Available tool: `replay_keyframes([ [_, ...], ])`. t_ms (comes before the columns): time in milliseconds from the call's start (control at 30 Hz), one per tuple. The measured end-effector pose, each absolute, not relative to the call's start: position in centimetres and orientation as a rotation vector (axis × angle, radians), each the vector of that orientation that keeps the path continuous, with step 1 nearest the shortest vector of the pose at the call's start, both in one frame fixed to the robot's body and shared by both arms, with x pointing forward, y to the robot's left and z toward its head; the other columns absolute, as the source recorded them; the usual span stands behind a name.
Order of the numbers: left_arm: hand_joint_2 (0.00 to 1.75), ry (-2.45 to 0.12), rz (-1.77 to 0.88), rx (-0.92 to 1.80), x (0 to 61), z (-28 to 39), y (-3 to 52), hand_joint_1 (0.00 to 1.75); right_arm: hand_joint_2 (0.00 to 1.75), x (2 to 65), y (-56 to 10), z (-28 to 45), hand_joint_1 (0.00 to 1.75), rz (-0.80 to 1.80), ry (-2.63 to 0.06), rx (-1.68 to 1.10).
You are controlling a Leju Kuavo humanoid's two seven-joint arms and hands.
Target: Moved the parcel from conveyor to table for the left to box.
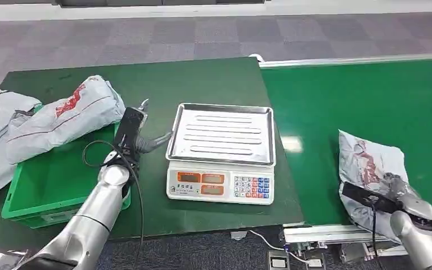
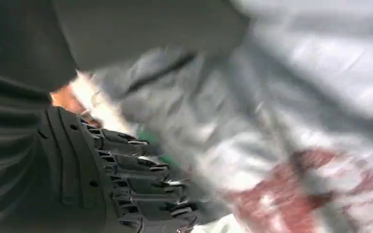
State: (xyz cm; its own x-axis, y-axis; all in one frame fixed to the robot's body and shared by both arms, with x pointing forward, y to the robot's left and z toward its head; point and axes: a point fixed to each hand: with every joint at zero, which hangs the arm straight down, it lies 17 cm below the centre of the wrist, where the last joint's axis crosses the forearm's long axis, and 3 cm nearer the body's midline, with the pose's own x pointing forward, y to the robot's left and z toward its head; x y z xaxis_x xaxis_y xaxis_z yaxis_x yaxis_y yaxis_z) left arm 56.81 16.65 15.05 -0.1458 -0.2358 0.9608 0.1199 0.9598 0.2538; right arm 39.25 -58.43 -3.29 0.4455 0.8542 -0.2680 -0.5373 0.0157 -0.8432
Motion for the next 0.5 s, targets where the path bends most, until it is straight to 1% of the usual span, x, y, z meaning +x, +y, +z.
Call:
replay_keyframes([
  [100,1.75,-1.688,-0.307,0.090,56.4,14.8,17.0,0.00,1.75,39.4,-55.3,-4.3,1.75,1.107,-0.433,-1.025],
  [200,1.75,-1.685,-0.301,0.091,56.1,14.5,17.5,0.00,1.75,40.2,-53.7,-4.1,1.75,1.101,-0.498,-0.973],
  [500,1.75,-1.672,-0.300,0.102,55.1,13.2,18.3,0.00,1.75,41.8,-53.1,-2.4,1.75,1.080,-0.559,-1.039],
])
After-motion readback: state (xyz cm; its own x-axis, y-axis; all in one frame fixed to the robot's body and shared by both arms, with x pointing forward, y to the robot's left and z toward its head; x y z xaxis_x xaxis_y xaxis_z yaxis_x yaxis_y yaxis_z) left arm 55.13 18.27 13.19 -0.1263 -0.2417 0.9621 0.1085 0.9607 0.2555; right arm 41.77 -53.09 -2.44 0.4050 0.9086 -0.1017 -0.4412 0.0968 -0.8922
